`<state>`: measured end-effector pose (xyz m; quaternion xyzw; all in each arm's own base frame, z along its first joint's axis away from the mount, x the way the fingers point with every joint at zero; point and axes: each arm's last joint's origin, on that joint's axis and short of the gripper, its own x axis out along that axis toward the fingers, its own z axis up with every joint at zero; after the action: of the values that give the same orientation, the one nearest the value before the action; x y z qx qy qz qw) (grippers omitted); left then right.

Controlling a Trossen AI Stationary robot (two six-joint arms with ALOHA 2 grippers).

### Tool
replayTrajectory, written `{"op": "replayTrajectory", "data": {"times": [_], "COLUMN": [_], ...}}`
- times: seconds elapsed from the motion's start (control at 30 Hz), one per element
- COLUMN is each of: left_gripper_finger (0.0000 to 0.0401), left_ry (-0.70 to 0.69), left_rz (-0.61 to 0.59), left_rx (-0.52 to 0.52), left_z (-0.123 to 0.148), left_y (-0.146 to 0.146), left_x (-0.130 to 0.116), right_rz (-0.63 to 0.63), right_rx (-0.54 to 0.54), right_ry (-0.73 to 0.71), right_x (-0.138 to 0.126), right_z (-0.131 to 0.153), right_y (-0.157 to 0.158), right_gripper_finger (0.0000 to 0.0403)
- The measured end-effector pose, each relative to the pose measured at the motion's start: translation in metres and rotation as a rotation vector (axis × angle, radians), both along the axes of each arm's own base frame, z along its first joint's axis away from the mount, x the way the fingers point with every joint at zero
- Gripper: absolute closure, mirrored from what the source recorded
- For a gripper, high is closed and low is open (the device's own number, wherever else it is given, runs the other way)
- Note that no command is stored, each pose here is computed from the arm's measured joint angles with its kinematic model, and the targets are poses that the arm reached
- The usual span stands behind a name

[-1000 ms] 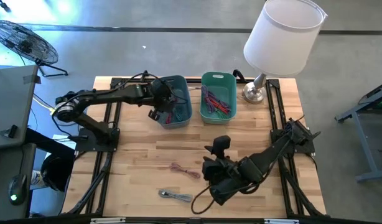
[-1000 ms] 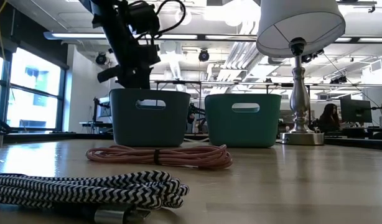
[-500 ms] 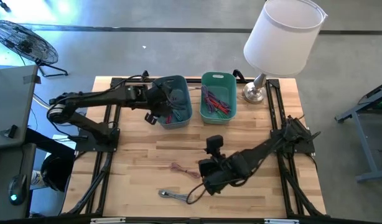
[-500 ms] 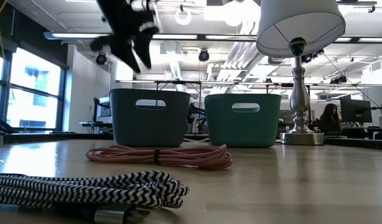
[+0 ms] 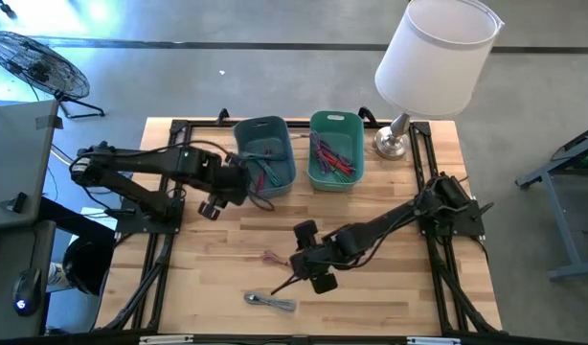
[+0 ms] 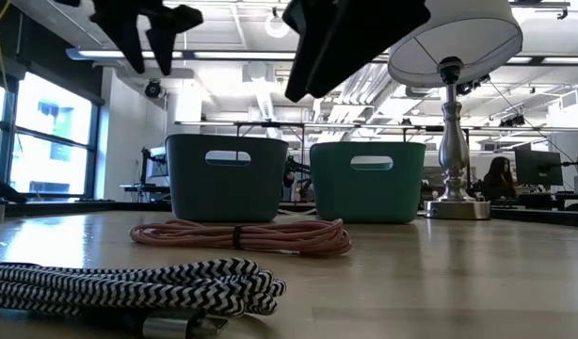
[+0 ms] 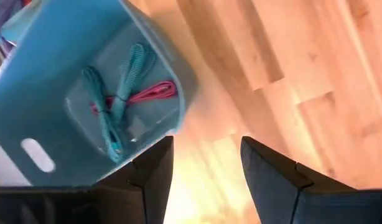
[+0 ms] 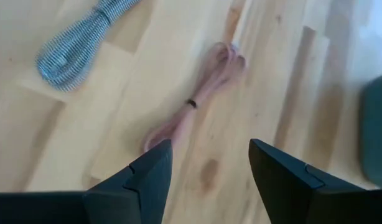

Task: Pick & Place USB Port
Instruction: Put the pink charger cable into the green bin

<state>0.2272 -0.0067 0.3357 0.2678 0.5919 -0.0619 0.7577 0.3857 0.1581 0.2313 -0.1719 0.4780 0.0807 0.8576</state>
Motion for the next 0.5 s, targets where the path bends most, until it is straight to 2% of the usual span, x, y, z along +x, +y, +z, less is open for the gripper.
{"op": "replayTrajectory", "data": {"times": [0.23,0.37,0.5], "left_gripper_finger": [0.0219,0.0219,0.0219], "left_ry": [-0.032,-0.098,-0.217], "left_rz": [0.032,0.037,-0.008], "left_rx": [-0.058,-0.11,-0.196], "left_z": [0.0,0.001,0.002], "left_y": [-0.033,-0.056,-0.087], "left_x": [-0.004,-0.004,-0.003], "right_rz": [0.011,0.009,0.004], "right_rx": [0.129,0.088,0.021], "right_ry": [-0.003,-0.023,-0.052], "right_x": [0.0,-0.003,-0.009], "right_z": [-0.008,-0.009,-0.009], "right_y": [0.005,0.012,0.024], "right_gripper_finger": [0.0199,0.0199,0.0199]}}
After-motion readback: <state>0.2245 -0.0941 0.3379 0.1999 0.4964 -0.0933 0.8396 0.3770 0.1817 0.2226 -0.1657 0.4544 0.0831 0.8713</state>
